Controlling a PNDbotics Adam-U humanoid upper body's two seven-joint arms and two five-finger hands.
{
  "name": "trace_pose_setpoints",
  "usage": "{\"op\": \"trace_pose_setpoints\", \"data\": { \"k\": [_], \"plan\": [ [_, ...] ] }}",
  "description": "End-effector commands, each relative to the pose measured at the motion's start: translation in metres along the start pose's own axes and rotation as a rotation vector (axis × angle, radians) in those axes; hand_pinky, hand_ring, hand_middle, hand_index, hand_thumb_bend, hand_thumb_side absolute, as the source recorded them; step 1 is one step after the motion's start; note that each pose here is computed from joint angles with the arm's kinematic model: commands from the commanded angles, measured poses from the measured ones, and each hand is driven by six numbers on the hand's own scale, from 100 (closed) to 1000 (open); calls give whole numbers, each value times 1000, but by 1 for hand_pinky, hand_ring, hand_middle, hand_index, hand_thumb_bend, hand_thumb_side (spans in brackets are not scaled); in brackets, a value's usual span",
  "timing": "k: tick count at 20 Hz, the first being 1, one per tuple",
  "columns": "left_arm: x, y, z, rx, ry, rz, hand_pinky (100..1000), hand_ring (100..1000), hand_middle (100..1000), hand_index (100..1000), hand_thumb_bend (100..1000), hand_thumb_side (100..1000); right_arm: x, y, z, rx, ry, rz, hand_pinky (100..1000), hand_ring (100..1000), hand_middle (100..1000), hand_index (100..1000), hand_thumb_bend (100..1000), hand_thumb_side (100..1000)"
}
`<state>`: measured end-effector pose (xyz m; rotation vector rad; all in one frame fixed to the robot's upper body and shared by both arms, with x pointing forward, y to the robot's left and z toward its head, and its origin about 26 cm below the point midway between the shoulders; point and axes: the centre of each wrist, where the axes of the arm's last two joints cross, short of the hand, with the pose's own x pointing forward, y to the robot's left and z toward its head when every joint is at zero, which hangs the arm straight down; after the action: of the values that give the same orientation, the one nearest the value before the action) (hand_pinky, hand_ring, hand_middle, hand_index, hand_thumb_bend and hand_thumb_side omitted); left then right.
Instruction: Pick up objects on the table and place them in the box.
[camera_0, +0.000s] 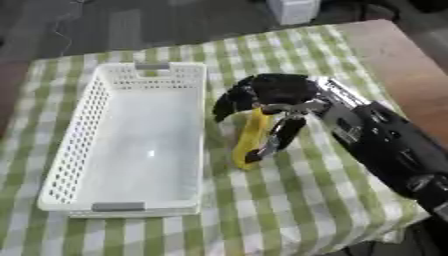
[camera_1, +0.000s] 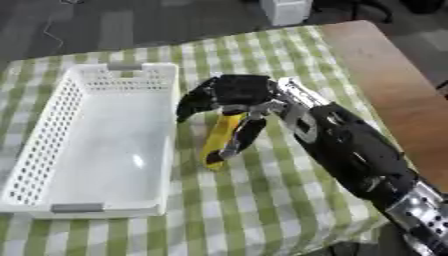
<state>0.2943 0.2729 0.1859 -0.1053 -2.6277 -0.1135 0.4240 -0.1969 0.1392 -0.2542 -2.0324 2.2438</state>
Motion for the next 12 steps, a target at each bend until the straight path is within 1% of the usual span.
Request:
{"op": "trace_pose_setpoints", "data": {
  "k": [1, 3, 4, 5, 12],
  "plan": [
    [4, 0, -6, -21, -23, -1, 536, 587, 1000, 907, 413, 754, -4, -10, 3, 61, -41, 51, 699, 736, 792, 856, 586, 581],
    [4, 0, -6, -21, -24, -1, 537, 587, 1000, 907, 413, 754, -7, -6, 7, 67, -19, 43, 698, 736, 793, 856, 591, 572],
    [4, 0, -6, -21, -24, -1, 536, 587, 1000, 907, 412, 754, -9, -3, 9, 71, -8, 38, 698, 736, 792, 856, 615, 537],
    [4, 1, -6, -21, -23, -1, 536, 587, 1000, 907, 412, 754, -10, 0, 11, 78, 3, 34, 698, 736, 793, 856, 589, 564],
    [4, 1, -5, -21, -21, -3, 535, 587, 1000, 908, 411, 755, -14, 12, 14, 106, 36, 43, 700, 737, 792, 860, 596, 548]
  ]
}}
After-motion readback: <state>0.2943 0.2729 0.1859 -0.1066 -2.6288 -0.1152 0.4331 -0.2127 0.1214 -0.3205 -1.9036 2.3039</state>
